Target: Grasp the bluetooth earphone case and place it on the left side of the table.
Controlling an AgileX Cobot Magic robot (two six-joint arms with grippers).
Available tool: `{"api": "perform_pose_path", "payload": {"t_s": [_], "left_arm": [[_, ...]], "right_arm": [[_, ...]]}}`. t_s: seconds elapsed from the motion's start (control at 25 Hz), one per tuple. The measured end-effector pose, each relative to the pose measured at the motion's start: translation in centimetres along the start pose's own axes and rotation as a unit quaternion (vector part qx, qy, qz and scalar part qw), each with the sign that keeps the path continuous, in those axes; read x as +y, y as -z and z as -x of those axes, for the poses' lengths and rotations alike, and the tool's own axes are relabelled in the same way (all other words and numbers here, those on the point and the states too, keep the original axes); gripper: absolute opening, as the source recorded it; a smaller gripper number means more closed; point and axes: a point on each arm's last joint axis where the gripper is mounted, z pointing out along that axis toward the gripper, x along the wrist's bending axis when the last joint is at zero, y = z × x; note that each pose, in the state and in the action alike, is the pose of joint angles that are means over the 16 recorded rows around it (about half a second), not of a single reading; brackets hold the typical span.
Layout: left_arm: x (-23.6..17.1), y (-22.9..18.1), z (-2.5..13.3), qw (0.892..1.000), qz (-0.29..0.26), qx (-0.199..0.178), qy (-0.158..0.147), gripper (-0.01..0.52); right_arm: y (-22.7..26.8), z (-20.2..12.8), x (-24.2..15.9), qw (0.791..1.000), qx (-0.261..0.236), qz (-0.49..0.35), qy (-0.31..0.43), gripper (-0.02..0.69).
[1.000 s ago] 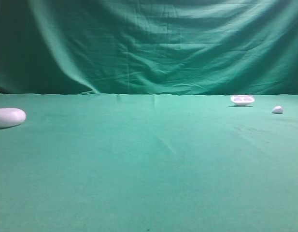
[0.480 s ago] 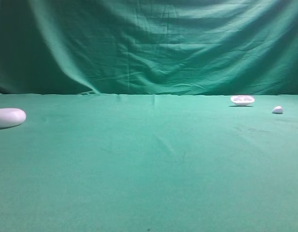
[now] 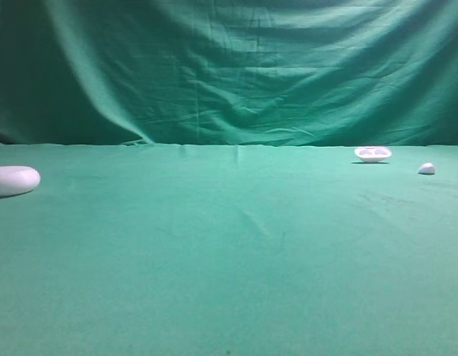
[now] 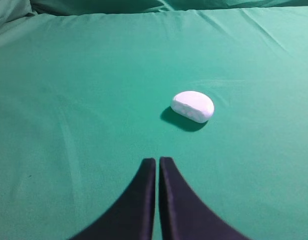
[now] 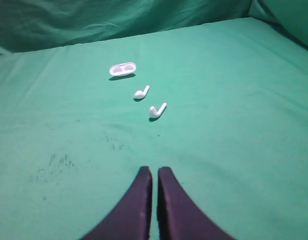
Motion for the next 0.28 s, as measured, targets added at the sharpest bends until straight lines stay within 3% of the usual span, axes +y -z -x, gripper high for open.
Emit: {"api": "perform_pose_path", "payload": {"t_s": [0.28], "left_arm": [[0.0,0.0,0.0,1.0,0.0,0.0,0.0,0.0]], "right_arm": [[0.0,0.0,0.01,1.0,0.0,0.0,0.0,0.0]]}}
